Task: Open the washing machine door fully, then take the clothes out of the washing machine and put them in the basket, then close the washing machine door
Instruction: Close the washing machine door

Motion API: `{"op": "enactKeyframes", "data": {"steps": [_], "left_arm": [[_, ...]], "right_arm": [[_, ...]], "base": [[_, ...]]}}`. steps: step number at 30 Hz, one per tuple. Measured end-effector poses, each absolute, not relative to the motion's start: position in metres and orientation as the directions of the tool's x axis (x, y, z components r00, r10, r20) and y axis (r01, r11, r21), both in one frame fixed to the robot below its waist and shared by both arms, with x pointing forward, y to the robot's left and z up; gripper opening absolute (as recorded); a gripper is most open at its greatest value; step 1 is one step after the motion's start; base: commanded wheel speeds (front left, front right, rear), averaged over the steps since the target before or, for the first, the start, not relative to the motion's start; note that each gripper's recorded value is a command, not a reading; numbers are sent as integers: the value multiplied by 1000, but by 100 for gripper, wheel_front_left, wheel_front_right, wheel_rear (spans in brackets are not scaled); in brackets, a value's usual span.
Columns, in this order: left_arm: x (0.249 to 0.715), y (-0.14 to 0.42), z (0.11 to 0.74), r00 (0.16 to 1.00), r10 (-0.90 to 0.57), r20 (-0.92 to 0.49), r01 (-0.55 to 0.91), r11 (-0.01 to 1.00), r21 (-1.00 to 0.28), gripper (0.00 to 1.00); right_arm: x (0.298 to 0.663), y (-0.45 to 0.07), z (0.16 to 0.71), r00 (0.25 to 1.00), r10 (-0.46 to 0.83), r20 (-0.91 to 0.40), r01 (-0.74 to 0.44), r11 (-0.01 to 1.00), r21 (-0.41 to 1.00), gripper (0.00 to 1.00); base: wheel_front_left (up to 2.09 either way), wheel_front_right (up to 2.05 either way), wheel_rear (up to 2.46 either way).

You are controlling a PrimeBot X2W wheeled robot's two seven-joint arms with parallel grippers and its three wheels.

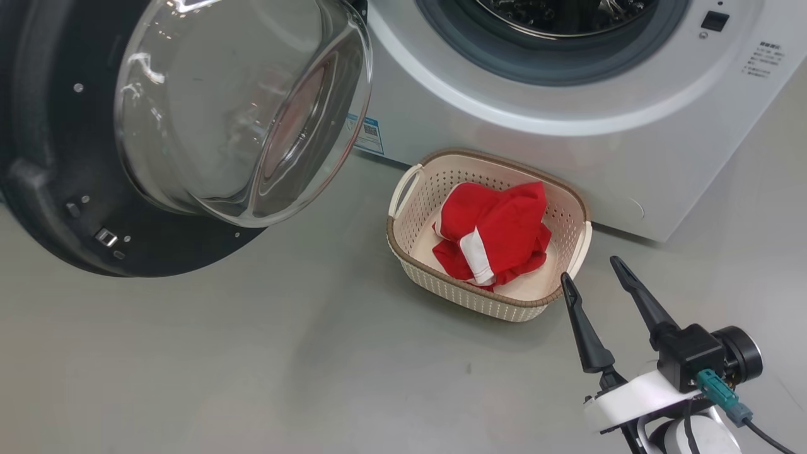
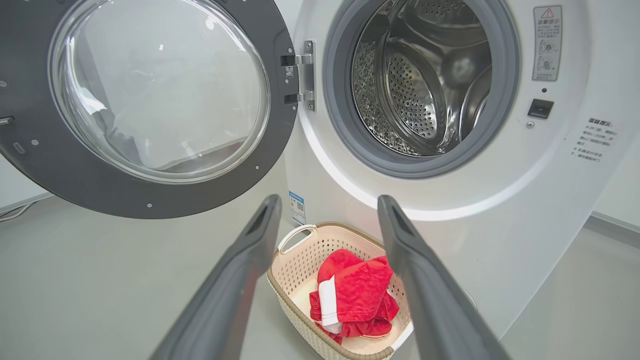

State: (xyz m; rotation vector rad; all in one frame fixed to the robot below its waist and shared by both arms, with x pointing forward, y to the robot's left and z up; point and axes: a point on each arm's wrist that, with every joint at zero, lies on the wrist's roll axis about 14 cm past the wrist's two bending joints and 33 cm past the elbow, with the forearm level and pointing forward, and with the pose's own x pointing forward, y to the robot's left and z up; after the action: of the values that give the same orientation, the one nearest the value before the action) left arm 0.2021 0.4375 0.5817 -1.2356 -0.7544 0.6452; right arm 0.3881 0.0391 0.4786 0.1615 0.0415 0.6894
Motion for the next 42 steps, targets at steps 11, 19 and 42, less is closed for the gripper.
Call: {"op": "enactKeyframes", "data": {"steps": [11, 19, 42], "left_arm": [[269, 441, 562, 768, 640, 38, -61, 132, -989, 0], [297, 451, 550, 793, 609, -22, -91, 83, -992, 0], [327, 449, 529, 860, 505, -76, -138, 85, -987, 0]], "right_arm": [[404, 29, 470, 784, 620, -5, -612, 775, 161, 100], [416, 18, 462, 800, 600, -17, -590, 792, 157, 100], [428, 11, 449, 812, 582, -40, -570, 806, 164, 100]], "base": [[0, 0, 0], [0, 0, 0], [0, 0, 0]]}}
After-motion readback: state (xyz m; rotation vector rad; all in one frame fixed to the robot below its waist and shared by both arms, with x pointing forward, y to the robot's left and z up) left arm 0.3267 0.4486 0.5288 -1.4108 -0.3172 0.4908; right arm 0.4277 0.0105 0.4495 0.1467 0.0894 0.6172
